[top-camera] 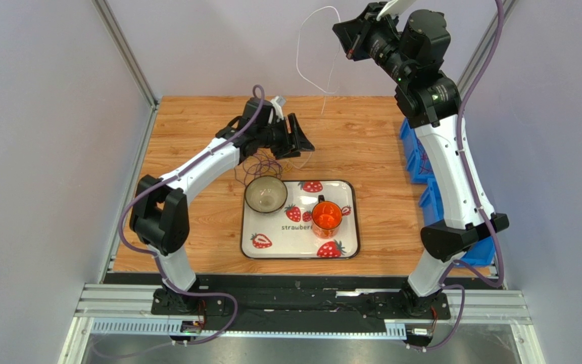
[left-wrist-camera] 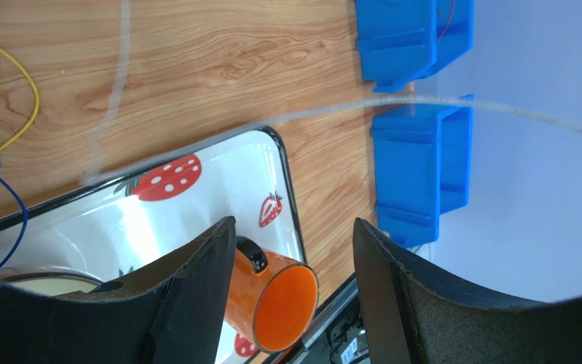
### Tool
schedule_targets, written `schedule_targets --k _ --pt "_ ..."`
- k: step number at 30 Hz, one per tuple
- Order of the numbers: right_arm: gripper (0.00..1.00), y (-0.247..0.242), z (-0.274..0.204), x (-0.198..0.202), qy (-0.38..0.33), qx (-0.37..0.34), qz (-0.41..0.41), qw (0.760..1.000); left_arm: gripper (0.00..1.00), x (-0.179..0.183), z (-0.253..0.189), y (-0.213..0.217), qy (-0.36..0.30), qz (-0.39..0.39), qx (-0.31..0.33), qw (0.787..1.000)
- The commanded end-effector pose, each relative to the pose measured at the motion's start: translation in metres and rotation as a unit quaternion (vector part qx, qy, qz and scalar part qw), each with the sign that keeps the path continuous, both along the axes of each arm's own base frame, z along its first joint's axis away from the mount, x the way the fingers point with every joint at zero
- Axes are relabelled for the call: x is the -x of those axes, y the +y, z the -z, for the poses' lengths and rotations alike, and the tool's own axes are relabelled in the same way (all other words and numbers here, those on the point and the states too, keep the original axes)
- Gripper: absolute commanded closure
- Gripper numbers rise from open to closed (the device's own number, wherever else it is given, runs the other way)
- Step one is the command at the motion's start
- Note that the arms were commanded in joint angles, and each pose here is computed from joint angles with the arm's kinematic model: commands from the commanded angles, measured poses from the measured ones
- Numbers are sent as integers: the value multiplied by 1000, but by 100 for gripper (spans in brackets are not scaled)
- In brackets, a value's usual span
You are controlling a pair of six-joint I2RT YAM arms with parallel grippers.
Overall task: Untangle the cables
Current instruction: Untie the cable, then place the cable in the bin.
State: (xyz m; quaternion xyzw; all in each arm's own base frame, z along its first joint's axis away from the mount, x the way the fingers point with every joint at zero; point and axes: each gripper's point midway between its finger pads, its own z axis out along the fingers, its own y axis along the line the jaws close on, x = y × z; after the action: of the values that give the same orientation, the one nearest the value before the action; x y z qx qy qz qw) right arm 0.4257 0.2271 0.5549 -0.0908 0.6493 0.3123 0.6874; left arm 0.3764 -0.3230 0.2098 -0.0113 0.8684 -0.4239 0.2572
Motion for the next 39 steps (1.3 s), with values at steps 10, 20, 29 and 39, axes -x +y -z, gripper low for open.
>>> schedule_targets --k 10,20,29,39 --pt "100 -8 -15 5 -23 3 15 1000 32 -21 6 -15 -67 12 -56 996" --pt "100 -7 -11 5 -18 6 12 1000 33 -22 23 -8 -53 -15 -68 996" --pt "100 -7 -9 5 -15 5 11 1000 34 -14 23 -16 -72 19 -56 996" --pt "100 -6 -8 4 -15 7 10 1000 44 -11 61 -34 -57 61 -63 994"
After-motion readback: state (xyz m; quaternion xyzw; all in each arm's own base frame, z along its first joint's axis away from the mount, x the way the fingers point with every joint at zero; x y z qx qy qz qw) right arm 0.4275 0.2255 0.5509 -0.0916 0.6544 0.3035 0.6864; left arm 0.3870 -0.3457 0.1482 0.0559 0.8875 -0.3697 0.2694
